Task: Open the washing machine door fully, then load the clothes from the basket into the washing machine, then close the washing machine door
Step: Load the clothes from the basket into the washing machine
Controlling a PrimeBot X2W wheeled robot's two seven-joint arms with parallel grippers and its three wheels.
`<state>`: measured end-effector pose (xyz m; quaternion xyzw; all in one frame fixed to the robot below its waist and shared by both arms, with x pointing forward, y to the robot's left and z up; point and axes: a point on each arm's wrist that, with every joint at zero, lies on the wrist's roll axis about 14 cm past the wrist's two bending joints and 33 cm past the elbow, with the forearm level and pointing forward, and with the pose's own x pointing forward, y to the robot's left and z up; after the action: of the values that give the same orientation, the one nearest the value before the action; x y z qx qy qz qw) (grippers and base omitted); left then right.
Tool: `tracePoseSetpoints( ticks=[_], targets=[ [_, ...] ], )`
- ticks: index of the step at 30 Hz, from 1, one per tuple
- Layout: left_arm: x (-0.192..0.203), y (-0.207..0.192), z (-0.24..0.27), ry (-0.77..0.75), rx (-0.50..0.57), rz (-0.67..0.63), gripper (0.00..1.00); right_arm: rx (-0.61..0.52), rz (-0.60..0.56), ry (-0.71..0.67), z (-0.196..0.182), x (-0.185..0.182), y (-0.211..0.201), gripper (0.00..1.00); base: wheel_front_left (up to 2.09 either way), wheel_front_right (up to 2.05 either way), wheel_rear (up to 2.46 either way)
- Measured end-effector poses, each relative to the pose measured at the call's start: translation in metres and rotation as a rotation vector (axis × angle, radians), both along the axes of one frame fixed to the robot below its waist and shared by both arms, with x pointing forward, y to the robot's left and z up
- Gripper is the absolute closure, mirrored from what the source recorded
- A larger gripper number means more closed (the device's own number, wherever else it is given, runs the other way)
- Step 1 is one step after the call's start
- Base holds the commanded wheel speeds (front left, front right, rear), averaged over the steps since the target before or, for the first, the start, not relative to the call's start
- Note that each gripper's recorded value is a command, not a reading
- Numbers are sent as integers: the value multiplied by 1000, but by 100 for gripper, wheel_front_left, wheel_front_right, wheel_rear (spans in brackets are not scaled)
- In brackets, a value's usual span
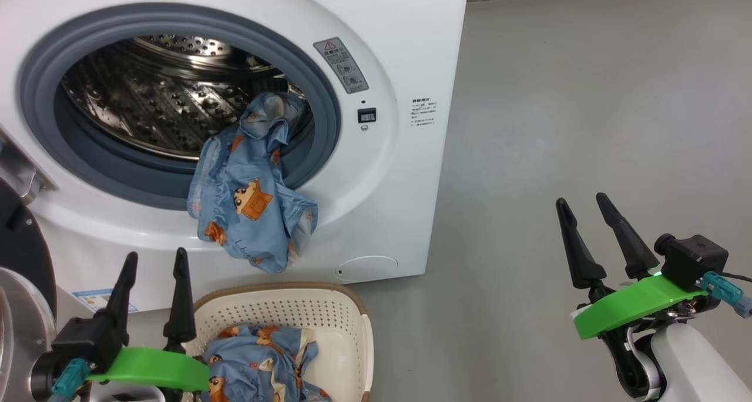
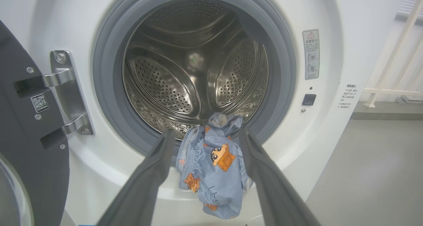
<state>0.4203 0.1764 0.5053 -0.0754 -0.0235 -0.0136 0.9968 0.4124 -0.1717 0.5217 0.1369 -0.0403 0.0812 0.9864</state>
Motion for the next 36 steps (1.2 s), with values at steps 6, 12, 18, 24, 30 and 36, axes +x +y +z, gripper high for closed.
tracePoseSetpoints(
  ticks=[6, 12, 18, 24, 30, 36],
  targets=[
    [0, -2, -1, 2, -10, 0, 0, -5, 9, 3, -1, 0, 2, 0, 0, 0, 0],
    [0, -6, 0, 2, -15, -7, 0, -8, 11, 4, -1, -2, 2, 0, 0, 0, 0],
    [1, -11, -5, 25, -18, -22, 0, -9, 8, 8, -2, -3, 1, 0, 0, 0, 0],
    [1, -17, -21, 84, -29, -45, 0, -10, 0, 15, -5, -4, -2, 0, 0, 0, 0],
    [1, -28, -60, 216, -39, -88, 0, -12, -12, 44, -16, -4, -6, 0, 0, 0, 0],
    [19, -42, -83, 289, -42, -142, 0, -15, -30, 70, -25, 2, -13, 0, 0, 0, 0]
  ],
)
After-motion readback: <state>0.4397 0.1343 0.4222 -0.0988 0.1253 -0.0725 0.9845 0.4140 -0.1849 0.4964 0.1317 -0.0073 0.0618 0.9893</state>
